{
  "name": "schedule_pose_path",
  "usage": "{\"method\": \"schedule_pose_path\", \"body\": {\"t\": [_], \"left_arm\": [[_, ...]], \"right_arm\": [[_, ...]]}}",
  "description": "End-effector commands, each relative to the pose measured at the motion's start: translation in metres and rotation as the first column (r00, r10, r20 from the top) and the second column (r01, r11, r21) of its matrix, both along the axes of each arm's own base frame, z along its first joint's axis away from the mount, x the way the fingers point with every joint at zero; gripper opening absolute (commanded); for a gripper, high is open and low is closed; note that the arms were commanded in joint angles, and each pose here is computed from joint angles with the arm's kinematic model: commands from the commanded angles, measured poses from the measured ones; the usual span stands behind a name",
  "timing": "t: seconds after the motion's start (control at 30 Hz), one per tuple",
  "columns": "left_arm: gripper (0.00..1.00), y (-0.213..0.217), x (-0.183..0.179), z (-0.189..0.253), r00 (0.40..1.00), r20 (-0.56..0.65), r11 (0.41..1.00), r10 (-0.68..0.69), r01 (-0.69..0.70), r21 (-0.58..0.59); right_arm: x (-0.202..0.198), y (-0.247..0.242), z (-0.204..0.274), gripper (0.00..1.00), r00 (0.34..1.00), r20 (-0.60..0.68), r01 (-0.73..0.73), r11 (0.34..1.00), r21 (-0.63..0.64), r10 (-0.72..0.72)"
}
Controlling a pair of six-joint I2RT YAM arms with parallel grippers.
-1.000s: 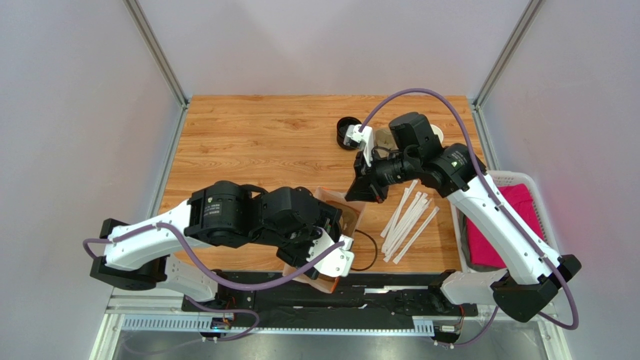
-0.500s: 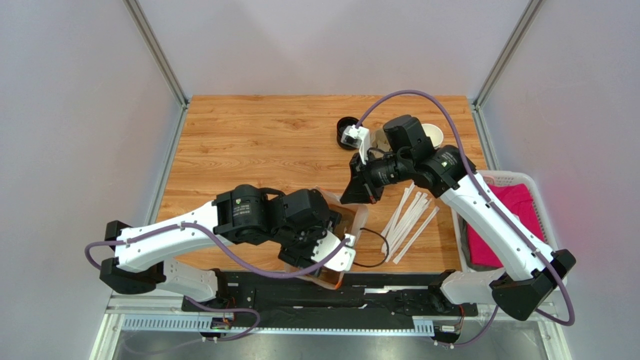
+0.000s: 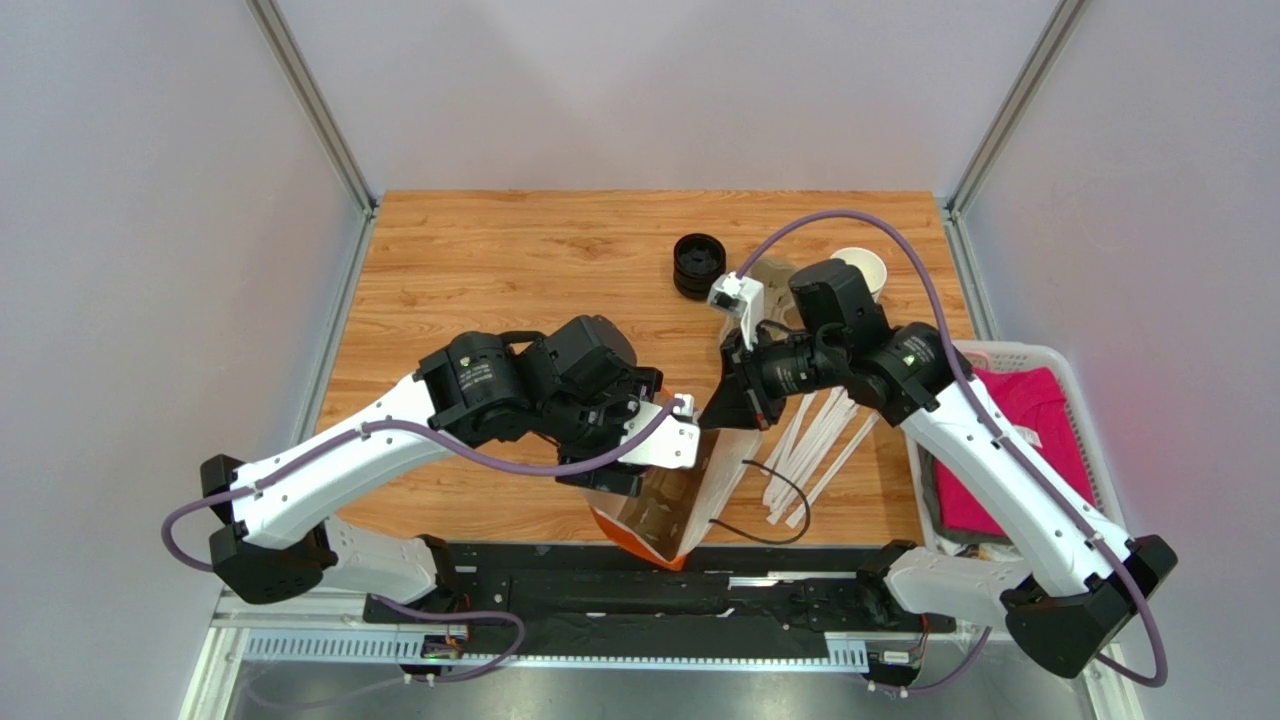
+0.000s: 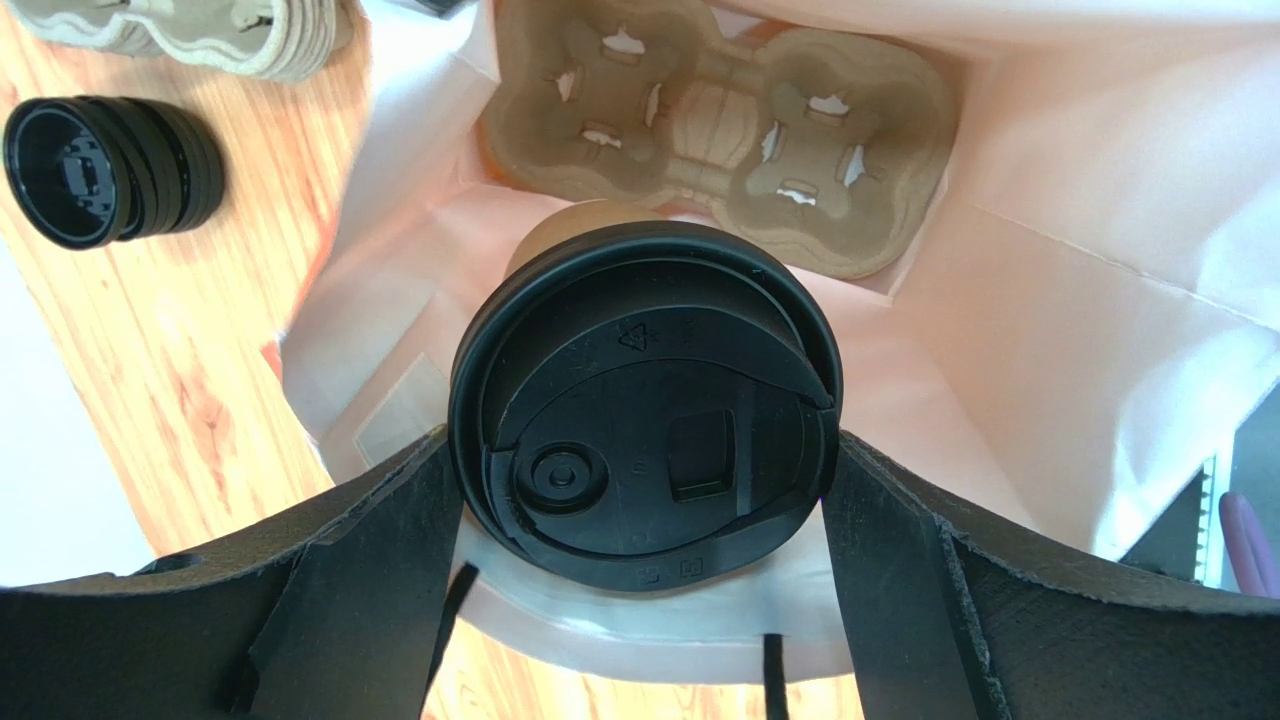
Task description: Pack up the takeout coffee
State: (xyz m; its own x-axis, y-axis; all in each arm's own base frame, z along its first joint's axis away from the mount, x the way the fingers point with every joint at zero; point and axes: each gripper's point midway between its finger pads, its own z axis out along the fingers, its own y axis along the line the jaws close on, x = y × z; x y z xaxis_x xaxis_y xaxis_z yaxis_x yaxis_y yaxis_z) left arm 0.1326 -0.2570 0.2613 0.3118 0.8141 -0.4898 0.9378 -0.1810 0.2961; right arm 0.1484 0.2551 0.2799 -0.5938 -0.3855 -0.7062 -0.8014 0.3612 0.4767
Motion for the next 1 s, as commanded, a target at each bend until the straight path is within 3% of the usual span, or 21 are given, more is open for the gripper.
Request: {"method": "schedule_pose_path", "body": {"t": [0.0,0.1,0.37,0.53,0.67,0.73,0.77,0.83,0.87,0.97], "left_arm": [[0.66,-0.005,0.004,0.024,0.999,0.029,0.998,-0.027,0.028,-0.048],[0.66,-0.011,0.002,0.033,0.999,0.011,0.997,-0.045,0.045,-0.058],[0.65,-0.014,0.007,0.017,0.999,-0.013,0.999,-0.033,0.033,0.006],[0.65,-0.004,0.018,0.0,0.998,-0.039,0.999,0.042,-0.041,0.025],[0.64,0.006,0.024,-0.018,0.996,-0.051,0.996,0.068,-0.065,0.06],[0.64,0.009,0.023,-0.019,0.996,-0.058,0.997,0.062,-0.059,0.056],[0.64,0.008,0.021,-0.018,0.997,-0.065,0.998,0.041,-0.039,0.044],[0.64,0.007,0.017,-0.008,0.998,-0.059,1.0,0.007,-0.007,0.011],[0.64,0.004,0.012,-0.005,0.997,-0.071,0.999,-0.032,0.031,-0.01],[0.64,0.0,0.001,0.006,0.991,-0.1,0.995,-0.085,0.08,-0.052]], "right_arm": [[0.012,-0.016,-0.001,0.0,0.98,-0.142,0.137,0.991,-0.005,-0.136],[0.023,-0.011,0.005,0.0,0.946,-0.271,0.196,0.98,0.037,-0.179],[0.036,0.017,0.022,0.0,0.873,-0.449,0.289,0.943,0.164,-0.189],[0.023,0.014,0.01,0.0,0.798,-0.561,0.345,0.93,0.127,-0.219],[0.007,0.005,-0.009,0.0,0.78,-0.583,0.336,0.938,0.081,-0.229],[0.0,0.001,-0.009,0.11,0.804,-0.559,0.3,0.95,0.084,-0.205],[-0.005,-0.003,-0.011,0.31,0.826,-0.532,0.266,0.961,0.076,-0.187],[-0.001,-0.006,0.002,0.5,0.872,-0.456,0.246,0.965,0.094,-0.178],[0.007,-0.012,0.003,0.67,0.909,-0.377,0.229,0.969,0.09,-0.179],[0.046,-0.017,0.036,0.83,0.965,-0.158,0.229,0.966,0.117,-0.209]]}}
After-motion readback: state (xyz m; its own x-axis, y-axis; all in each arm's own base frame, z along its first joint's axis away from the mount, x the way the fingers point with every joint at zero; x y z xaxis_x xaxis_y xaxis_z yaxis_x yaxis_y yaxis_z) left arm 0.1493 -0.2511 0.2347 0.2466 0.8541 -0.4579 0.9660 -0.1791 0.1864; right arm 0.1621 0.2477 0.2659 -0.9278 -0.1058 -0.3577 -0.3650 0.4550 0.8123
